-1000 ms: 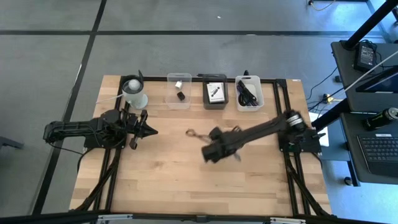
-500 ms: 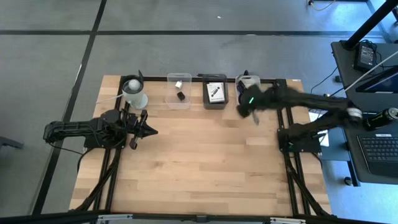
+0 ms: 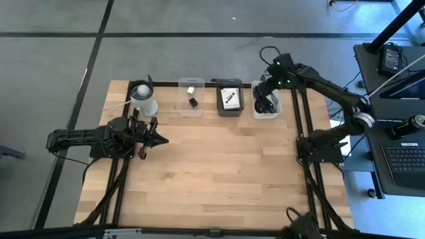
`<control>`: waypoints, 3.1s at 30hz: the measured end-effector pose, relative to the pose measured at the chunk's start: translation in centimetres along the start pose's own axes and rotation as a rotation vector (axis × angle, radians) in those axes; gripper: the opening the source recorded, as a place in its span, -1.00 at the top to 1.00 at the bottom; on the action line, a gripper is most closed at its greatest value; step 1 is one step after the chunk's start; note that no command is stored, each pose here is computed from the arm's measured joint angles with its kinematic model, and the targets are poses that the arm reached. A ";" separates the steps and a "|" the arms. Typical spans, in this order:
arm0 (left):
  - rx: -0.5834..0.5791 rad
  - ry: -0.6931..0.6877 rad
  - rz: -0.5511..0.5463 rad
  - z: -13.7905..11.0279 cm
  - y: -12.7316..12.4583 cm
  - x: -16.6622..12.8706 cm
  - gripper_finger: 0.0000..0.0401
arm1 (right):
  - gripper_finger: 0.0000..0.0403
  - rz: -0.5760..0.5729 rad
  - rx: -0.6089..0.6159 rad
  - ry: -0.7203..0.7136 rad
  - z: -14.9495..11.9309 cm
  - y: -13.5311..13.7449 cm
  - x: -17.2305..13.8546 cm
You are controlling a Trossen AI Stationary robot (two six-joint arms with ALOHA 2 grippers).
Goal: Pick and place items into bin
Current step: Put the light blue charger cable into the white bin, then return to Home Position
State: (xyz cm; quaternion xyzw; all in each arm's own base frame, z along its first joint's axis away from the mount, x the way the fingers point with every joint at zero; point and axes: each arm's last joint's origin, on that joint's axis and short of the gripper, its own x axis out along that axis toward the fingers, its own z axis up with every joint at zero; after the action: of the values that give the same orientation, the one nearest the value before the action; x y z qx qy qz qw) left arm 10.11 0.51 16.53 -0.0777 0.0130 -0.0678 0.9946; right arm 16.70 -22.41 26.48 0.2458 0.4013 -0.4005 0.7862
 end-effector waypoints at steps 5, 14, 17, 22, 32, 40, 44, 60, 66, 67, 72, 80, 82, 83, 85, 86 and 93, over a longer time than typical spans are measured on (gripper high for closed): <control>-0.001 0.000 0.000 0.0 0.0 0.0 0.98 | 0.95 0.022 -0.008 0.109 -0.4 -1.5 3.7; -0.001 0.000 0.000 0.0 0.0 0.0 0.98 | 0.88 0.015 -0.033 0.161 -2.0 -2.3 6.0; 0.000 0.000 0.000 0.0 0.0 0.0 0.98 | 0.68 0.013 -0.038 0.139 -1.8 -2.3 6.1; -0.001 0.000 0.000 0.0 0.0 0.0 0.98 | 0.39 0.009 -0.031 0.108 -1.3 -2.5 5.9; 0.000 0.000 0.000 0.0 0.0 0.0 0.98 | 0.28 0.022 -0.040 -0.050 0.8 -2.3 0.8; 0.000 0.000 0.000 0.0 0.0 0.0 0.98 | 0.67 0.584 -0.217 -0.208 -1.5 3.1 -3.0; 0.000 0.000 0.001 0.0 0.0 0.0 0.98 | 0.88 0.784 -0.362 -0.331 -4.1 6.3 -2.8; 0.000 0.000 0.001 0.0 0.0 0.0 0.98 | 0.98 0.823 -0.623 -0.480 -10.2 11.8 0.3; -0.001 0.000 0.000 0.0 0.0 0.0 0.98 | 0.99 0.815 -0.603 -0.482 -10.5 11.9 0.4; 0.000 0.000 0.001 0.0 0.0 0.0 0.98 | 0.98 0.817 -0.600 -0.480 -10.5 12.0 0.4; 0.001 0.000 0.001 0.0 0.0 0.0 0.98 | 0.97 0.826 -0.562 -0.462 -10.5 12.0 0.4; 0.095 -0.003 0.031 0.0 0.1 0.0 0.98 | 0.98 0.854 -0.570 -0.449 -10.8 12.4 0.2; 0.095 -0.006 0.066 0.0 0.2 0.0 0.98 | 0.99 0.861 -0.617 -0.462 -11.0 12.8 0.1; 0.094 -0.007 0.082 0.0 0.2 0.0 0.98 | 0.99 0.863 -0.630 -0.466 -11.1 13.0 0.0; 0.088 -0.011 0.116 0.0 0.3 0.0 0.98 | 0.99 0.847 -0.653 -0.476 -11.3 13.3 -0.1; 0.087 -0.013 0.130 0.0 0.4 0.0 0.98 | 0.99 0.837 -0.659 -0.480 -11.5 13.4 -0.1; 0.084 -0.006 0.150 0.0 0.4 0.0 0.98 | 0.99 0.842 -0.577 -0.536 -15.0 12.6 1.4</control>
State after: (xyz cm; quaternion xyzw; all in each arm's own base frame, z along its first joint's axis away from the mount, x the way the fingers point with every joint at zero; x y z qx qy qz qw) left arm 10.14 0.95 16.42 -0.0346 0.0128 0.0064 0.9993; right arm 21.12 -5.39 17.82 0.0498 0.1488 0.0242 0.9873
